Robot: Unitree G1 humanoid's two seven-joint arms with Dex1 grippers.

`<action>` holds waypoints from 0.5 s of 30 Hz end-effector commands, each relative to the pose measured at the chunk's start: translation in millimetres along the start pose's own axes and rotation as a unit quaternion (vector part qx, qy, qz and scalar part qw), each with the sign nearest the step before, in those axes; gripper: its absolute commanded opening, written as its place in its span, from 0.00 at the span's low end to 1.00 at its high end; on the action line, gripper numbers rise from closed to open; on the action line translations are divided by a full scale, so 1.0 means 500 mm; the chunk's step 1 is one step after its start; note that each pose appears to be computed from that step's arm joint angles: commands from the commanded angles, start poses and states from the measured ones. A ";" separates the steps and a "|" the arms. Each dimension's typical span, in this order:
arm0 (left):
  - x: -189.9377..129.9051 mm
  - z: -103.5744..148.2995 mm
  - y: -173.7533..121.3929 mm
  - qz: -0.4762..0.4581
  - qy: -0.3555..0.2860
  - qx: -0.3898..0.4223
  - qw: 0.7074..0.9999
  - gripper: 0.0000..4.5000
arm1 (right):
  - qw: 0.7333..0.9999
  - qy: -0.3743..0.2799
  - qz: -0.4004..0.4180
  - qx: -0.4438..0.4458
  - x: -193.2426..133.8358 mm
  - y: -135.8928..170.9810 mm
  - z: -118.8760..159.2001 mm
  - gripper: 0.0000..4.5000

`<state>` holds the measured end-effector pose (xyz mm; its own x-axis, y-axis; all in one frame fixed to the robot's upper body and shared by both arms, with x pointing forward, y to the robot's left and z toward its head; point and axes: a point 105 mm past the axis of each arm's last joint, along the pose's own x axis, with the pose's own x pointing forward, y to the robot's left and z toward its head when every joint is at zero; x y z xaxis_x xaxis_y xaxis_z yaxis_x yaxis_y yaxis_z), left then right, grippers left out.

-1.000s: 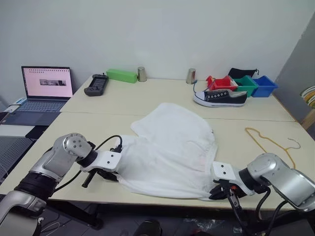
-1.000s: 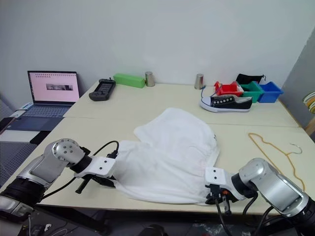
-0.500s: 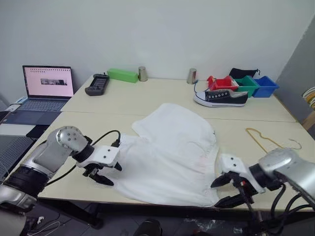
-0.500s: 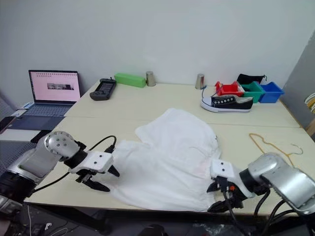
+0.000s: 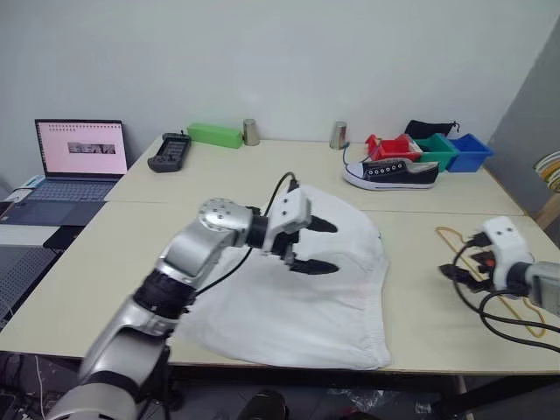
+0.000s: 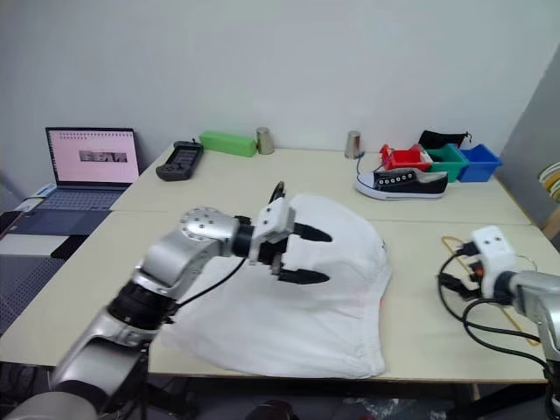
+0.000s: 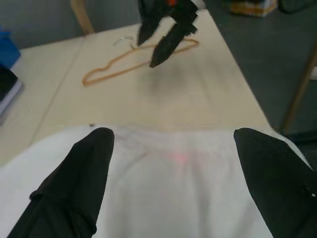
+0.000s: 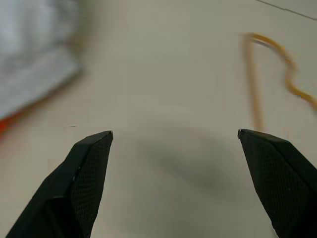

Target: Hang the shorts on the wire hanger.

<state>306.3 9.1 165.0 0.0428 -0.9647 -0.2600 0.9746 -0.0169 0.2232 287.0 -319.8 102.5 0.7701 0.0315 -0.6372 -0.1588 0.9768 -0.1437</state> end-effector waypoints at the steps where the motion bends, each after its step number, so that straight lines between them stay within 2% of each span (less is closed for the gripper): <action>1: 0.055 0.030 0.001 0.000 -0.023 0.034 0.999 0.92 | 0.999 -0.015 -0.033 0.031 -0.004 -0.043 -0.002 0.95; 6: 0.106 0.042 -0.008 -0.002 -0.052 0.027 0.998 0.92 | 0.993 0.009 -0.091 0.078 0.029 -0.115 -0.046 0.95; 12: 0.101 0.025 -0.025 -0.004 -0.046 0.020 0.999 0.92 | 0.980 0.030 -0.146 0.134 0.030 -0.171 -0.088 0.95; 15: 0.098 0.023 -0.028 0.000 -0.046 0.016 0.999 0.92 | 0.980 0.030 -0.138 0.139 0.040 -0.166 -0.096 0.95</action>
<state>294.2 -40.5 145.1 0.0143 -0.9793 -0.2019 0.9789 -0.0275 0.2027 278.2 -407.4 52.6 0.6858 -0.2340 -0.6891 0.2249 0.9687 -0.1050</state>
